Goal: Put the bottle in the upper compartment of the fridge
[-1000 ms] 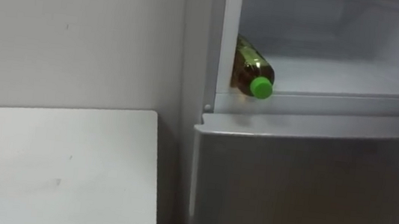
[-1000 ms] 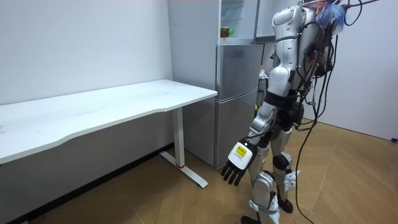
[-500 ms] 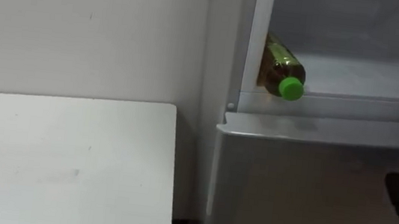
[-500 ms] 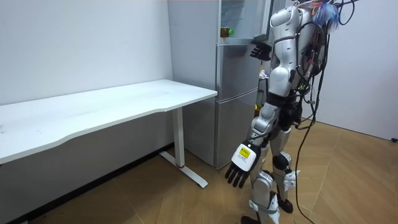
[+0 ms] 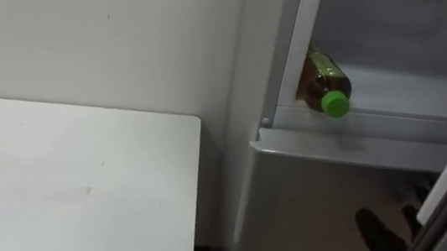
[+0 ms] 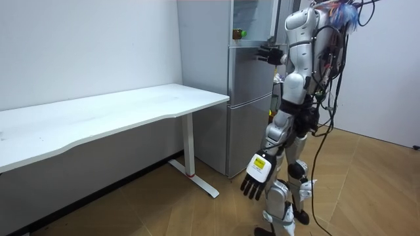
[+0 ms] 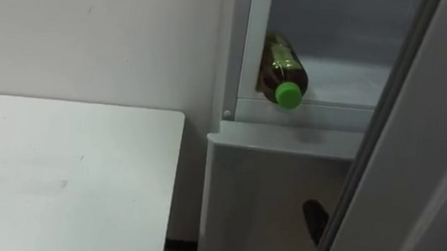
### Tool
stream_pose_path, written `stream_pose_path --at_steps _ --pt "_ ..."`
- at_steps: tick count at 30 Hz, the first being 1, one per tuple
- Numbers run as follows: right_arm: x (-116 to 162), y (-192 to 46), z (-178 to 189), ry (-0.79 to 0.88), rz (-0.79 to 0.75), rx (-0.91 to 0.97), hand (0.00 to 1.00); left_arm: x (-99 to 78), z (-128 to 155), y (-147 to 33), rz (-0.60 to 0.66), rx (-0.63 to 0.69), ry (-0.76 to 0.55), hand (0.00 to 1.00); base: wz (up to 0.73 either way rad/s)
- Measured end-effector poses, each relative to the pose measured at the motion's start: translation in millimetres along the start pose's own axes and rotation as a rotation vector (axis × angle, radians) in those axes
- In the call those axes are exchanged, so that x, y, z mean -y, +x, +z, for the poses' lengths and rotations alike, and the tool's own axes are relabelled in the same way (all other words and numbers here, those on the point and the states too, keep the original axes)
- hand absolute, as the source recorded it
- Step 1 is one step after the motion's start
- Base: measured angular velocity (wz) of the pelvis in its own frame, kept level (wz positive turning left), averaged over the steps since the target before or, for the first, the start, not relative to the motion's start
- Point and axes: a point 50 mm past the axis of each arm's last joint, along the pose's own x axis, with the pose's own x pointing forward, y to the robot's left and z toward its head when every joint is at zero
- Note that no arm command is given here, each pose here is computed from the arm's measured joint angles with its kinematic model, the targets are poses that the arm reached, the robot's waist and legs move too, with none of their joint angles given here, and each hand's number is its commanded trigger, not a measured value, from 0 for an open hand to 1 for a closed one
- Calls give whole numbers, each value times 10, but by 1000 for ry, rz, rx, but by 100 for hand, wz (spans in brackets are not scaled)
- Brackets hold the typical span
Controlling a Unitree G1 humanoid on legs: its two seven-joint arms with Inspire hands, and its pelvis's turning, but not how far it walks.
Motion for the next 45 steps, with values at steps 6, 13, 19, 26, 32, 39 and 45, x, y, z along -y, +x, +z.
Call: stream_pose_path --at_steps 6,13,19,26,32,39,45 --pt "112 -329 -909 -237 151 -496 0 -99 18 30 -11 -34 22 0 1" --pt "276 -661 -1302 -328 221 -774 0 -145 -19 25 -7 -56 36 0 7" --pt "475 -881 -1502 -351 171 -923 0 -156 5 29 8 -67 34 0 11" --pt "842 -817 -1365 -340 -89 -871 0 -231 -34 23 43 -71 -19 0 1" --pt "1208 -578 -855 -370 -461 -606 0 -305 -190 -9 87 -103 -60 0 -5" --pt "1319 -375 -177 -415 -718 -259 0 -364 -170 -18 139 -81 -112 0 -5" --pt "1348 -333 300 -414 -918 -7 0 -335 -203 -24 146 -91 -119 0 0"
